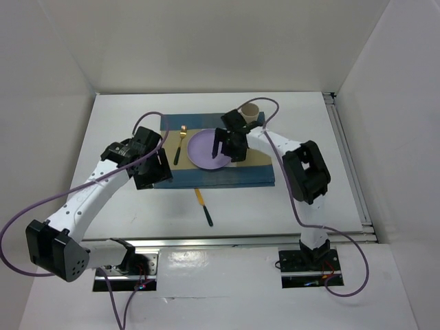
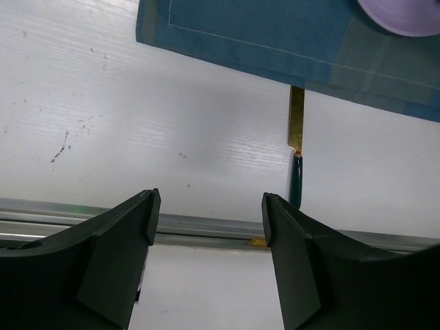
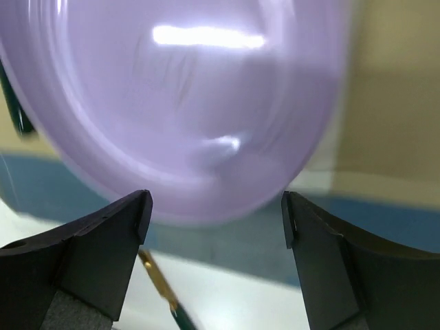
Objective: Set the dinner table for one person
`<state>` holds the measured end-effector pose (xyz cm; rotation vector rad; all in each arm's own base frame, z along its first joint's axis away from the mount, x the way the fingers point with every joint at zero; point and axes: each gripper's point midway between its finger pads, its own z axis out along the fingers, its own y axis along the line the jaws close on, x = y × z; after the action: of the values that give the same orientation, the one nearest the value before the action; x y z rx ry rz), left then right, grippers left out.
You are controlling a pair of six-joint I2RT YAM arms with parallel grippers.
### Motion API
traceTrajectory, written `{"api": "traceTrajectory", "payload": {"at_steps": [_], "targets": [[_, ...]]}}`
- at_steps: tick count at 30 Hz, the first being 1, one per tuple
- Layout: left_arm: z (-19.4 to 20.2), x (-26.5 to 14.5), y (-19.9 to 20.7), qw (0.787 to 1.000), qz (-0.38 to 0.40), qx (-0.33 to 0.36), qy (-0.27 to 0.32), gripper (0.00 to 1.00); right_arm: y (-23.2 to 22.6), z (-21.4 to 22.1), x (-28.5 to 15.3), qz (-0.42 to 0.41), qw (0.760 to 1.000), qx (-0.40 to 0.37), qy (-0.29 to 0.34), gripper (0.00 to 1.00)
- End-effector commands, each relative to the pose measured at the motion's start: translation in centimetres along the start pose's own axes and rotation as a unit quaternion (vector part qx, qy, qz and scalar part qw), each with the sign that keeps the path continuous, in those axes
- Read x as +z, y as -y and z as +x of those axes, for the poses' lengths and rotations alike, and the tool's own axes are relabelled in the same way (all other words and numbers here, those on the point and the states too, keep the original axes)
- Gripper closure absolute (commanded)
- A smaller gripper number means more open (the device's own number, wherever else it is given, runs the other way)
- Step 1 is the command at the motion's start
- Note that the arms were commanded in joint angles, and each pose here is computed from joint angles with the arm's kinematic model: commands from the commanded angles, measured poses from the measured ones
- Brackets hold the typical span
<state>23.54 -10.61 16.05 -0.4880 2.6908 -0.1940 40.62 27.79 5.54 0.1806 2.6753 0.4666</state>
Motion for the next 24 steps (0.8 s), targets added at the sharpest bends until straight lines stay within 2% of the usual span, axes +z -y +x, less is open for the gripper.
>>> {"api": "traceTrajectory", "payload": {"at_steps": [1,3,9,13,17,22,24], "targets": [[-1.6,-2.3,0.2,0.999,0.003,-0.013,0.037,0.22,-4.2,3.9,-4.7,-0.024,0.993,-0.112,0.019,0.12],[-2.4,-3.0,0.3,0.998,0.001,-0.015,0.053,0.22,-4.3,8.6,-4.8,-0.011,0.986,-0.165,-0.013,0.12],[-3.4,-4.2,-0.1,0.997,-0.009,-0.008,0.073,0.22,-5.1,16.6,-6.2,-0.024,0.966,-0.251,-0.065,0.12],[-3.5,-4.2,-0.6,0.997,-0.018,-0.012,0.074,0.22,-4.6,21.1,-5.7,0.004,0.948,-0.302,-0.096,0.19],[-3.6,-5.0,-0.8,0.996,-0.015,-0.013,0.085,0.22,-3.0,23.0,-5.4,0.033,0.942,-0.315,-0.111,0.33],[-3.9,-5.3,-0.8,0.995,-0.012,-0.015,0.096,0.22,-2.3,25.6,-5.4,0.018,0.936,-0.322,-0.137,0.71],[-4.2,-5.5,-0.7,0.995,-0.012,-0.016,0.102,0.22,-1.5,25.4,-5.5,0.04,0.938,-0.316,-0.135,0.81]]}}
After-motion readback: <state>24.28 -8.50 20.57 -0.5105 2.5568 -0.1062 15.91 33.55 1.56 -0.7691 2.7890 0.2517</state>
